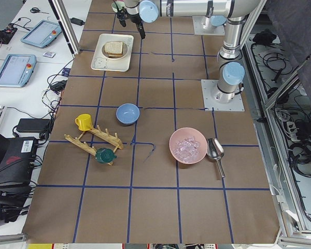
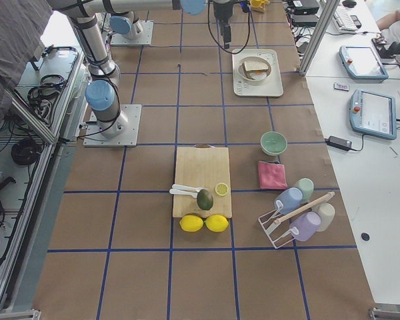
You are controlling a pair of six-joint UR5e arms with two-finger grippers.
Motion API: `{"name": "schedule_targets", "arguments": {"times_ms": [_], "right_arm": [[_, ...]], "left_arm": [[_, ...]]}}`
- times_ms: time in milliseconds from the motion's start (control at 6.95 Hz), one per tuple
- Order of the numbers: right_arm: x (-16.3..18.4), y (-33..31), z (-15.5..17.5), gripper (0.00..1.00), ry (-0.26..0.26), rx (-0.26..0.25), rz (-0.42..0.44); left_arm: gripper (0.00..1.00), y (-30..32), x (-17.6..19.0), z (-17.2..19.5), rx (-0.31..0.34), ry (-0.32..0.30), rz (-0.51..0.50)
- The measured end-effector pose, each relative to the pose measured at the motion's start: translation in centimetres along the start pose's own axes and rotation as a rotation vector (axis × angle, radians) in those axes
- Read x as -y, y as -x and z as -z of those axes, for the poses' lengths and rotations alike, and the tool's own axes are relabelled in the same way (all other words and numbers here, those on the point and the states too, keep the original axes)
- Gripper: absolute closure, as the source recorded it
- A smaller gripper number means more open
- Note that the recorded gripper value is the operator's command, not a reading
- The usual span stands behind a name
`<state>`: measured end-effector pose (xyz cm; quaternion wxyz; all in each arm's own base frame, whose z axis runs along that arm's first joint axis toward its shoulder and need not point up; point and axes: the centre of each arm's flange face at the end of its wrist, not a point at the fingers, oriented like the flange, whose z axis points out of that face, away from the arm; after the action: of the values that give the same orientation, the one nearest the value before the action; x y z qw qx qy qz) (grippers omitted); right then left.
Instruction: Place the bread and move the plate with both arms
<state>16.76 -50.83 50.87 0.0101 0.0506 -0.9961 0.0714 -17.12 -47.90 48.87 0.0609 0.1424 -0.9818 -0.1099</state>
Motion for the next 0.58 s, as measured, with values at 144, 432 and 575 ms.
{"name": "schedule_targets", "arguments": {"times_ms": [144,432,575], "right_arm": [[0.0,0.0,0.0,0.00,-0.001,0.000,0.000],[0.0,0.0,0.0,0.00,0.000,0.000,0.000],[0.0,0.0,0.0,0.00,0.000,-0.001,0.000]], "left_arm": [[0.05,1.3,-1.7,0.8,0.062,-0.034,-0.059],[0.01,2.1,-0.1,2.3,0.088,-0.182,-0.194],[0.00,2.5,1.2,3.0,0.081,-0.240,-0.212]]}}
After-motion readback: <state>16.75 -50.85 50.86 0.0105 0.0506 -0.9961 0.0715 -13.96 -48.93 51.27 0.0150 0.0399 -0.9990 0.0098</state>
